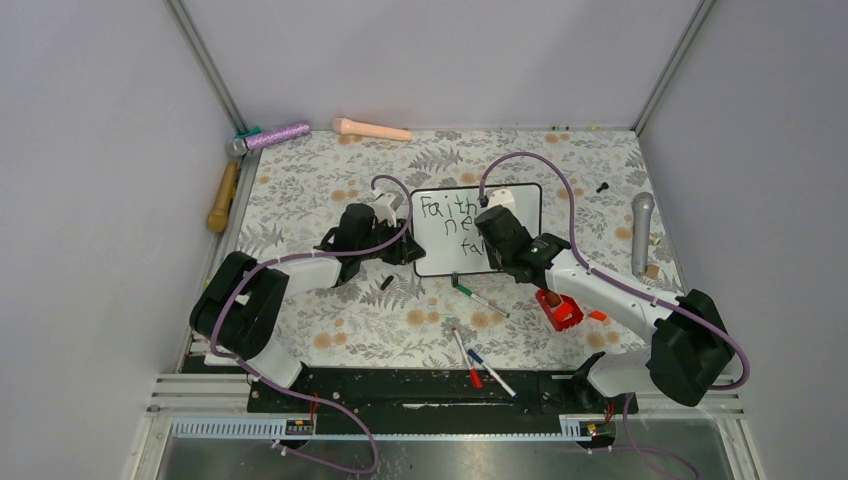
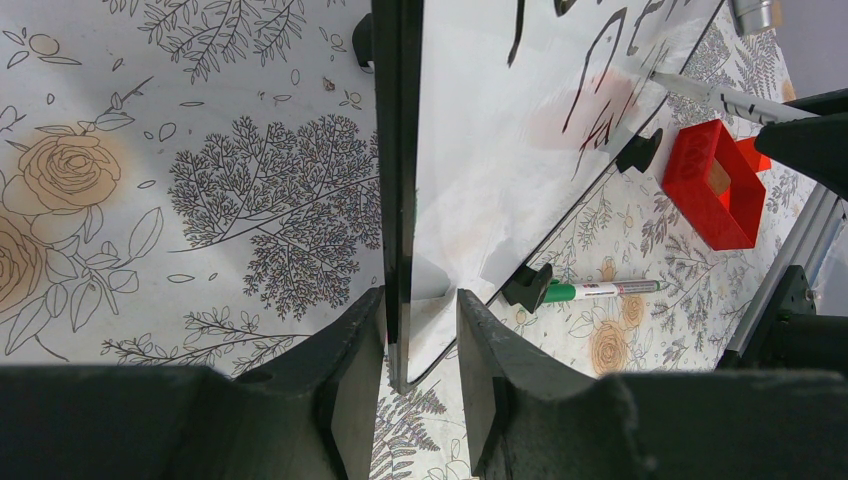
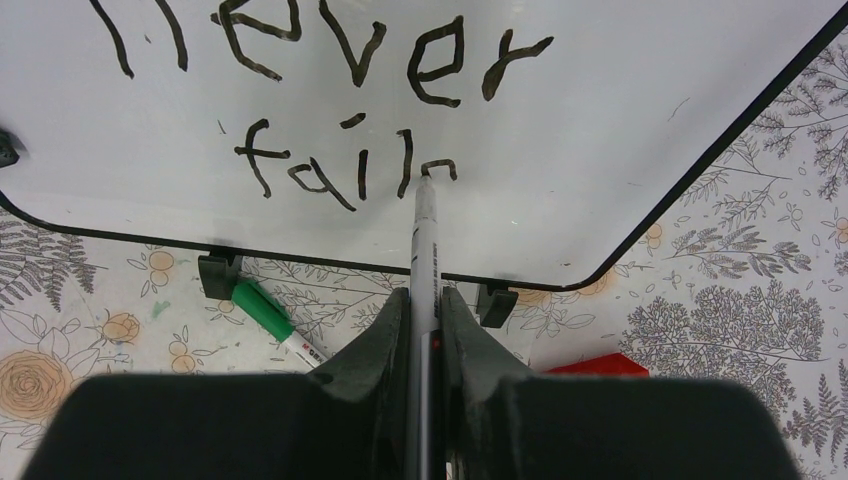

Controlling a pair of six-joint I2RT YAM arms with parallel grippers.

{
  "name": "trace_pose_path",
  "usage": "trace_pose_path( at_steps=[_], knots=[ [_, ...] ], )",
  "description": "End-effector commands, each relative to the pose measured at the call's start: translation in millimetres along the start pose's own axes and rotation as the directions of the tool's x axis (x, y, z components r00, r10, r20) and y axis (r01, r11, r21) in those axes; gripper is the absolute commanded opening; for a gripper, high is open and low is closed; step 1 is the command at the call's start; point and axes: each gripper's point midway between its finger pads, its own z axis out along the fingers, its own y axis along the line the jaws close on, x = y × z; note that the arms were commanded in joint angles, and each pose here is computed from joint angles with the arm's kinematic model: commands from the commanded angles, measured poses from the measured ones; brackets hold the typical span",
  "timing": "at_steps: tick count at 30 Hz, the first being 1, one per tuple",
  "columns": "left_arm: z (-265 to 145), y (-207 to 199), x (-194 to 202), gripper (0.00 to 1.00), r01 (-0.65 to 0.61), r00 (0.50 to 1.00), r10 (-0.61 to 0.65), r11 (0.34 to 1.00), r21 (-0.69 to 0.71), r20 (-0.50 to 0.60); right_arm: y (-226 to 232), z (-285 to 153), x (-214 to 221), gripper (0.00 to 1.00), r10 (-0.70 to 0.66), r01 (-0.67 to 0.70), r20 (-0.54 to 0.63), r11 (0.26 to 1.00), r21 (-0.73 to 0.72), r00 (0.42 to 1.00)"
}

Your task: Write a sentence on the whiteboard

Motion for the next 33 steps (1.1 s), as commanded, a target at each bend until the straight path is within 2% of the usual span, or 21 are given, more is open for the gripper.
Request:
trace_pose_path(
  at_steps=[1, 15, 33],
  knots=[
    [-2.6, -12.0, -27.2, 0.32, -0.06, 0.995, 0.058, 0.998, 0.025, 0.077, -14.9, -2.8, -3.3, 0.0, 0.021, -0.023, 0.023, 0.998, 0.057, 1.0],
    [-2.2, -11.5, -27.0, 0.32, -0.059, 0.995, 0.057, 0.998, 0.024, 0.076, -22.8, -3.2, -0.1, 0.0, 0.031, -0.033, 0.017, 0.996, 0.084, 0.999],
    [-1.9, -11.8, -27.2, 0.32, -0.06, 0.995, 0.058, 0.998, 0.025, 0.076, -11.9, -0.7, 13.7, 0.0, 0.023, -0.022, -0.032, 0.999, 0.024, 0.999]
  ],
)
